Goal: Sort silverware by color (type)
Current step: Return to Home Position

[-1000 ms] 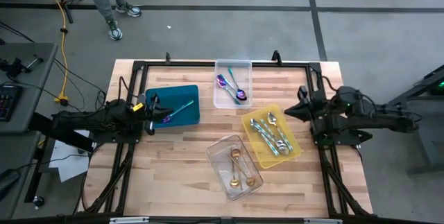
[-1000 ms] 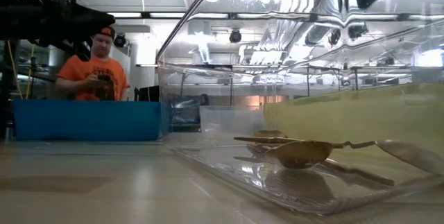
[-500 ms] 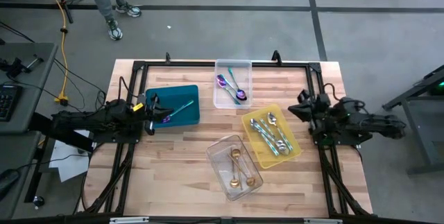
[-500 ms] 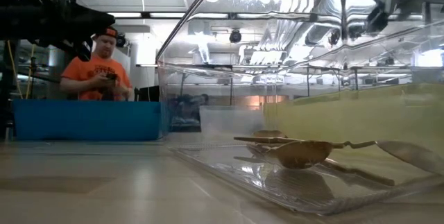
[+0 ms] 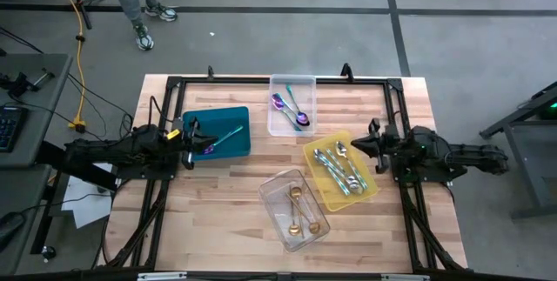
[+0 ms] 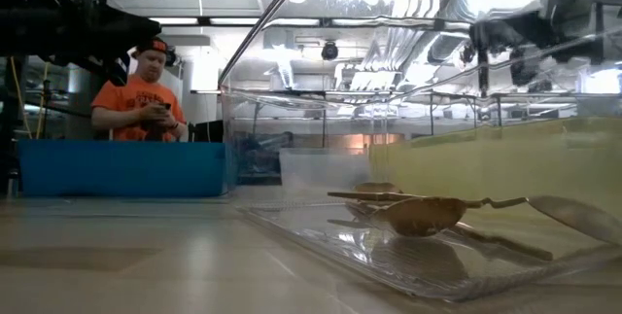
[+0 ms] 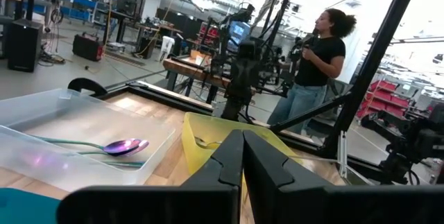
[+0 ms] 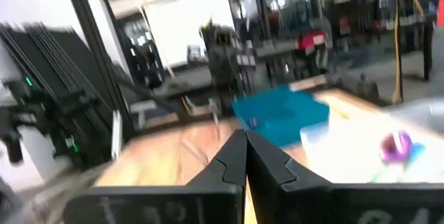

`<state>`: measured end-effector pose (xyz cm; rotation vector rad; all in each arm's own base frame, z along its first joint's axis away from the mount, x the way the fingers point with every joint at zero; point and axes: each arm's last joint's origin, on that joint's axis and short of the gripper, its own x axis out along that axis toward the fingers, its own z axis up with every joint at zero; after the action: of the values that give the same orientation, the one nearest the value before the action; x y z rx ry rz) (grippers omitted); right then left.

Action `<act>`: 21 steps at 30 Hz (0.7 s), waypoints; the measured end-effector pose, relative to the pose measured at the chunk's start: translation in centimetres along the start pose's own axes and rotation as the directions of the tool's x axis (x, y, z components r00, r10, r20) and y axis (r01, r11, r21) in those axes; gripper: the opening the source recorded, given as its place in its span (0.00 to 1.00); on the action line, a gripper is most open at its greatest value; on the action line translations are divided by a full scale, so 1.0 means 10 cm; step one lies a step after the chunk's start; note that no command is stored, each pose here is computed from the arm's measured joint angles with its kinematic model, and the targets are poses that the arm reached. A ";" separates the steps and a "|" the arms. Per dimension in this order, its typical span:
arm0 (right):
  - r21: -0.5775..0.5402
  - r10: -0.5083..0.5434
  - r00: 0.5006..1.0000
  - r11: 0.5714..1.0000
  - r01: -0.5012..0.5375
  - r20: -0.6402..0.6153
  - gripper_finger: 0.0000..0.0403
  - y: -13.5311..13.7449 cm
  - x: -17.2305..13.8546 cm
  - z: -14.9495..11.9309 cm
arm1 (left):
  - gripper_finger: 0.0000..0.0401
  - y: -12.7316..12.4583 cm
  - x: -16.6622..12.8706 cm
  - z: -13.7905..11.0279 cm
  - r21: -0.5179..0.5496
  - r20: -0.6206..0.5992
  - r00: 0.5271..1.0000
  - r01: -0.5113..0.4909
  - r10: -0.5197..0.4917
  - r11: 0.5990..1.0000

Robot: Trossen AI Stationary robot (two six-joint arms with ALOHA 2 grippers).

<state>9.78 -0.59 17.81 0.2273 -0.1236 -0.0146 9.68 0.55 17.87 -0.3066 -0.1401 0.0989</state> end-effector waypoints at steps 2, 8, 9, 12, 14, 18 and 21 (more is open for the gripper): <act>0.002 -0.014 0.998 1.000 0.014 -0.060 0.00 -0.01 0.00 -0.06 | 0.01 0.00 0.00 0.00 0.000 0.000 1.000 0.000 0.000 1.000; 0.003 -0.034 0.992 0.999 0.035 -0.125 0.00 -0.03 0.00 -0.12 | 0.01 0.00 0.00 0.00 0.000 0.000 1.000 -0.001 0.001 1.000; 0.003 -0.035 0.991 0.999 0.035 -0.126 0.00 -0.03 0.00 -0.12 | 0.01 0.00 0.00 0.00 0.000 0.001 1.000 -0.002 0.002 1.000; 0.003 -0.034 0.992 0.999 0.035 -0.118 0.00 -0.03 -0.01 -0.11 | 0.01 0.00 0.00 0.00 0.000 -0.002 1.000 -0.002 0.002 1.000; 0.002 -0.030 0.994 1.000 0.031 -0.100 0.00 -0.02 -0.02 -0.10 | 0.01 -0.01 -0.01 -0.01 -0.001 -0.005 1.000 0.006 -0.006 1.000; 0.002 -0.027 0.996 1.000 0.027 -0.087 0.00 -0.02 -0.02 -0.09 | 0.01 -0.02 -0.01 -0.02 -0.003 -0.017 1.000 0.022 -0.022 1.000; 0.002 -0.027 0.996 1.000 0.028 -0.090 0.00 -0.02 -0.02 -0.09 | 0.01 -0.02 -0.01 -0.06 0.000 -0.057 0.998 0.020 -0.020 1.000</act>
<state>9.69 -0.58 16.87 0.2329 -0.0308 -0.0314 9.68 0.19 17.36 -0.3068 -0.0865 0.0708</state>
